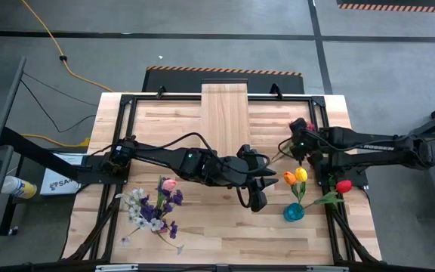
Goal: Pick and place flowers into a vace then onto a shelf
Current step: Put the red flowers into the blue vase
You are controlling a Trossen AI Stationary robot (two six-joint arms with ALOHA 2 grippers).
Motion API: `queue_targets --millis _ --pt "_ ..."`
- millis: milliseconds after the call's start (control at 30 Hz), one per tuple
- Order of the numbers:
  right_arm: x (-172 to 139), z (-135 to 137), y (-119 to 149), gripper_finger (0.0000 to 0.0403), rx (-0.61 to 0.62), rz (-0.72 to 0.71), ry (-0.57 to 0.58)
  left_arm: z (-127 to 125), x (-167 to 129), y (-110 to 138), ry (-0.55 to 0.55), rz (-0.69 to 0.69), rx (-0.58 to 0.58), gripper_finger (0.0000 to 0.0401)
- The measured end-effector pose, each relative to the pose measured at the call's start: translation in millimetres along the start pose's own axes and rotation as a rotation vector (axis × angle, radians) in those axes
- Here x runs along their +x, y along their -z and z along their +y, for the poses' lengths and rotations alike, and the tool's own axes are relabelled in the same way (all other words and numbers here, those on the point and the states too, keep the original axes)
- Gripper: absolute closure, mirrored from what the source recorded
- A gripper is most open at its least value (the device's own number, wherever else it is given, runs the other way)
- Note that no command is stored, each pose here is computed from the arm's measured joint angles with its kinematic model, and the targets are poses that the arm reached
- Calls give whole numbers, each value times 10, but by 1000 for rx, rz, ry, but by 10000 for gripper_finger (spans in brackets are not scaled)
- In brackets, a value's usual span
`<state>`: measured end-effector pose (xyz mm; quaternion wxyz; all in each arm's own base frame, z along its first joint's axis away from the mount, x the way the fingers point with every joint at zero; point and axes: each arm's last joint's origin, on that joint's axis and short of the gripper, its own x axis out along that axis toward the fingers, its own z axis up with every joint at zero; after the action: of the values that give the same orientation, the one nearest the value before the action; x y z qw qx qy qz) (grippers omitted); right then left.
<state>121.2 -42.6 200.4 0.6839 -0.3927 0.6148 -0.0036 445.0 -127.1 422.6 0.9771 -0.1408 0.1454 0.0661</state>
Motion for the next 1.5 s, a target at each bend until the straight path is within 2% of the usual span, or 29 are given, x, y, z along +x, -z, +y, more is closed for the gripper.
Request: queue_targets --millis 167,267,467,733,1267,1500 --pt "-3 -81 -58 402 27 -49 82 2 1 0 -1 0 0 268" --pt "-6 -100 -68 402 -24 -49 107 3 3 0 -1 0 -1 268" --pt "-8 -120 -47 402 -157 41 162 3 3 -1 -1 -1 -1 268" --pt "-13 -135 -25 402 -225 131 205 3 3 -1 -3 -2 -2 268" --pt "-95 -170 72 402 -246 367 345 116 46 -46 -22 -6 -13 268" --pt "-412 -359 130 403 -179 404 462 196 84 -95 32 2 -30 268"
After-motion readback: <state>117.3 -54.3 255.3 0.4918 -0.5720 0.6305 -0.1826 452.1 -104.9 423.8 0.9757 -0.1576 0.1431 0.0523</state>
